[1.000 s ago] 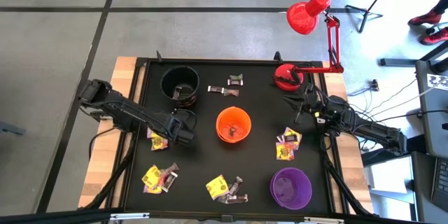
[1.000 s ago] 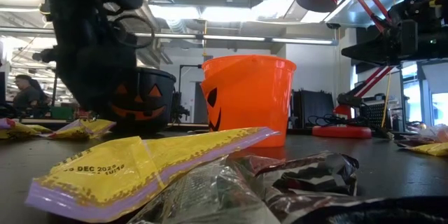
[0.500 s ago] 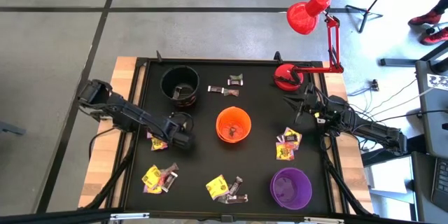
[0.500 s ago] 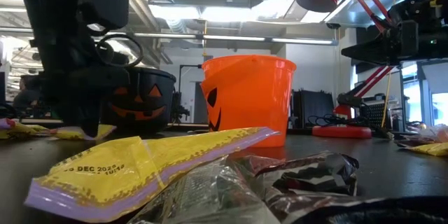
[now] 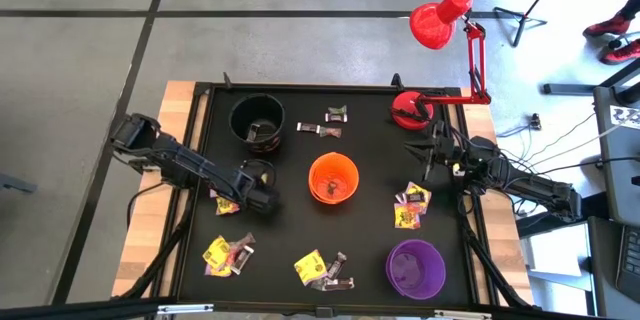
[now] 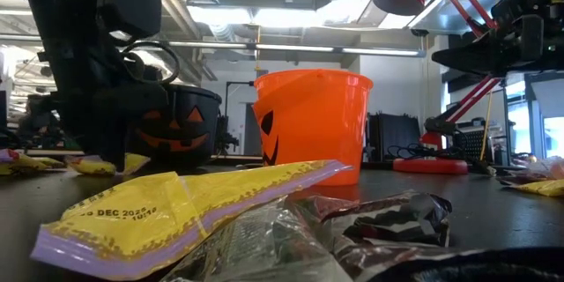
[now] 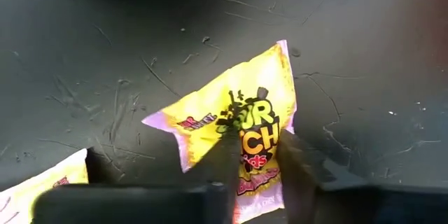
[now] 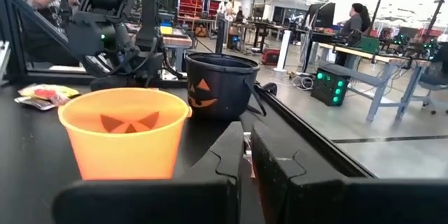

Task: Sort candy
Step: Put the yellow candy into the purple bucket

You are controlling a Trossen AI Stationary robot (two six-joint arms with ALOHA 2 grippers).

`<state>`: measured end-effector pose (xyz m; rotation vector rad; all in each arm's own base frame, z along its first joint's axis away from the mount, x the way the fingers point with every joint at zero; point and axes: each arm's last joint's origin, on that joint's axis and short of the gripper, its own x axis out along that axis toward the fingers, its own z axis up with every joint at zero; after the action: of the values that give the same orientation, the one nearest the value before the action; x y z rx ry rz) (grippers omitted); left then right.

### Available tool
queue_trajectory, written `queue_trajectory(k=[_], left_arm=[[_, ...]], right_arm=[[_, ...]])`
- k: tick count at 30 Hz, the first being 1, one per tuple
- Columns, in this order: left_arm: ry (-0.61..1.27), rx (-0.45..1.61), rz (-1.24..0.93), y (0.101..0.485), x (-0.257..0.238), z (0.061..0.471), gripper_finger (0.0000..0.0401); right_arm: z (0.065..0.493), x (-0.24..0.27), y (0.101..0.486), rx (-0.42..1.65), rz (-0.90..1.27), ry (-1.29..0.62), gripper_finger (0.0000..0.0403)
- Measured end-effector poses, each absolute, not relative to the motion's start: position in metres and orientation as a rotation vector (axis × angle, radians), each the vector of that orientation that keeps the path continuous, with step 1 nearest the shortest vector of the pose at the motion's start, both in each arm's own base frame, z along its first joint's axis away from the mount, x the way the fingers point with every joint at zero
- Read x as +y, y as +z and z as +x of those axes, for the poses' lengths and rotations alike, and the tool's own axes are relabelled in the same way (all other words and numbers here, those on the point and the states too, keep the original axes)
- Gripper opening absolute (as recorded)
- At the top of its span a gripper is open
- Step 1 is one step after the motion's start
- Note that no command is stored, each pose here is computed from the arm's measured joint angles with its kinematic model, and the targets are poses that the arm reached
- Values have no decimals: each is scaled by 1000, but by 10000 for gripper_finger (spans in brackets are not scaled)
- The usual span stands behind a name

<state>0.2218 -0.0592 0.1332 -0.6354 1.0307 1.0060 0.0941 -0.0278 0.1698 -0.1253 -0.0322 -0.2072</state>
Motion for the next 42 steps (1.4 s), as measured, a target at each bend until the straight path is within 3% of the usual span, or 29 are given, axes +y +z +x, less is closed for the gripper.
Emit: queue_trajectory(k=[5,11,19,27,34,42], left_arm=[[969,952,-599,145,-66,231,5],[922,800,-528,170,-77,243,4],[837,605,-358,219,-94,268,4],[788,485,-205,263,-103,285,3],[736,412,-155,277,-103,298,3],[657,326,-91,291,-107,311,4]], right_arm=[[94,-28,170,-44,-62,-206,28],[94,-27,176,-106,-43,-195,28],[90,-21,196,-307,-64,-34,28],[86,-20,214,-357,-80,-25,28],[98,-23,235,-286,-76,-1,28],[139,-35,251,-93,-33,54,28]])
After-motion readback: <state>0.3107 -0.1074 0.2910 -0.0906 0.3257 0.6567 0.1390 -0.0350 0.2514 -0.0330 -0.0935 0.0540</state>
